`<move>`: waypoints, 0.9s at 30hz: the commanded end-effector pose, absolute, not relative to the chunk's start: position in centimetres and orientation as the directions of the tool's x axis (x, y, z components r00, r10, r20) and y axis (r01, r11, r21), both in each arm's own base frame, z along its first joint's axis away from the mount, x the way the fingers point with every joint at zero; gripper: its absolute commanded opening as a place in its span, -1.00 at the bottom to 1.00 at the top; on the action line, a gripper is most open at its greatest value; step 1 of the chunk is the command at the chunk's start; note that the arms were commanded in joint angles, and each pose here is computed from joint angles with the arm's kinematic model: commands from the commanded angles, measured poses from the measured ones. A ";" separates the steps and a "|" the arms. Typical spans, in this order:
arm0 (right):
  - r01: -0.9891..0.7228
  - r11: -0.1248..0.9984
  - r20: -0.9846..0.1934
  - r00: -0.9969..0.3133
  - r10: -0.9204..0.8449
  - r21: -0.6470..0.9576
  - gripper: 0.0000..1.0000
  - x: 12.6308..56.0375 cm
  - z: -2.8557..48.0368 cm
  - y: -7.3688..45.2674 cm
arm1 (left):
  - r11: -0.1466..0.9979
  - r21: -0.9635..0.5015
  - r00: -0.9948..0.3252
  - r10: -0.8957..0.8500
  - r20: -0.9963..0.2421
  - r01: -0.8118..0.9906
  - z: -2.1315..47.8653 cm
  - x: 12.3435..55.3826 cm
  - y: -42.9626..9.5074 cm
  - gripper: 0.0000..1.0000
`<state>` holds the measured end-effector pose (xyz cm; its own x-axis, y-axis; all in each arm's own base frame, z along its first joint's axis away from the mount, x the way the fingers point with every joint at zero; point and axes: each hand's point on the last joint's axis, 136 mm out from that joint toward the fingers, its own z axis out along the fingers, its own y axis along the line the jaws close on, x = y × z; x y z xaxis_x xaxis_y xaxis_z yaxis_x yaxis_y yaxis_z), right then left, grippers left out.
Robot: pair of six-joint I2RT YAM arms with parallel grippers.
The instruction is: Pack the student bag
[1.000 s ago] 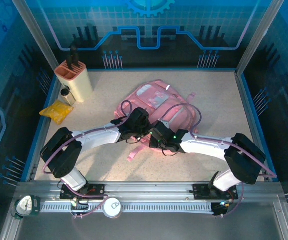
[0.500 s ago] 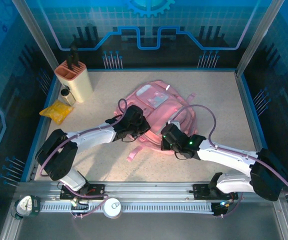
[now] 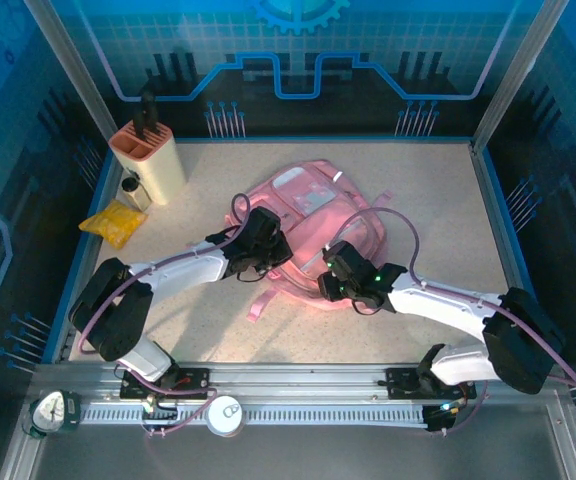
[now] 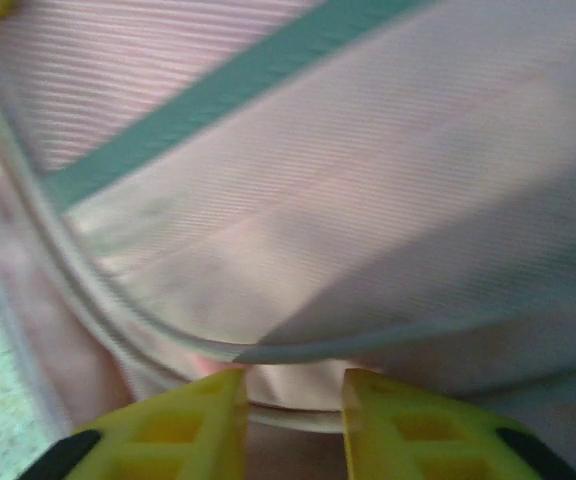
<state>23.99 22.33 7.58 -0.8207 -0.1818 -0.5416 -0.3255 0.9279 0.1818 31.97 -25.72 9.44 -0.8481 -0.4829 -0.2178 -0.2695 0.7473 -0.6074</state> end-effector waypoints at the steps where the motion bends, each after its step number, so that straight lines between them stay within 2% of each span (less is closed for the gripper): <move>1: -0.384 0.891 -0.554 -0.808 -0.197 0.242 -0.27 24.7 8.2 23.8 | 0.692 -0.662 -0.814 -0.541 -0.211 -0.288 11.8 33.0 -25.8 -1.00; 6: -0.496 0.810 -0.586 -0.772 -0.245 0.314 -0.04 24.7 9.3 26.8 | 0.612 -0.731 -0.792 -0.588 -0.163 -0.303 13.6 33.2 -26.6 -1.00; 11: -0.461 0.860 -0.570 -0.776 -0.270 0.220 0.09 25.4 8.3 26.2 | 0.583 -0.749 -0.765 -0.623 -0.162 -0.315 14.6 33.3 -26.1 -1.00; 15: -0.505 0.844 -0.636 -0.714 -0.293 0.179 0.12 25.5 9.3 27.5 | 0.567 -0.760 -0.769 -0.623 -0.144 -0.318 15.0 33.3 -26.4 -1.00; 18: -0.502 0.850 -0.647 -0.704 -0.294 0.161 0.05 25.9 9.6 28.2 | 0.556 -0.773 -0.765 -0.627 -0.149 -0.306 15.2 33.2 -26.4 -1.00; 27: -0.429 0.900 -0.652 -0.705 -0.278 0.081 -0.40 27.0 9.2 27.7 | 0.577 -0.760 -0.761 -0.625 -0.173 -0.301 15.2 32.9 -25.8 -1.00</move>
<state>24.60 26.53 6.84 -0.7593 -0.3303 -0.5607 -0.4579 0.8834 0.0997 32.75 -24.96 12.01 -0.7639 -0.6245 -0.1631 -0.3671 0.6282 -0.6860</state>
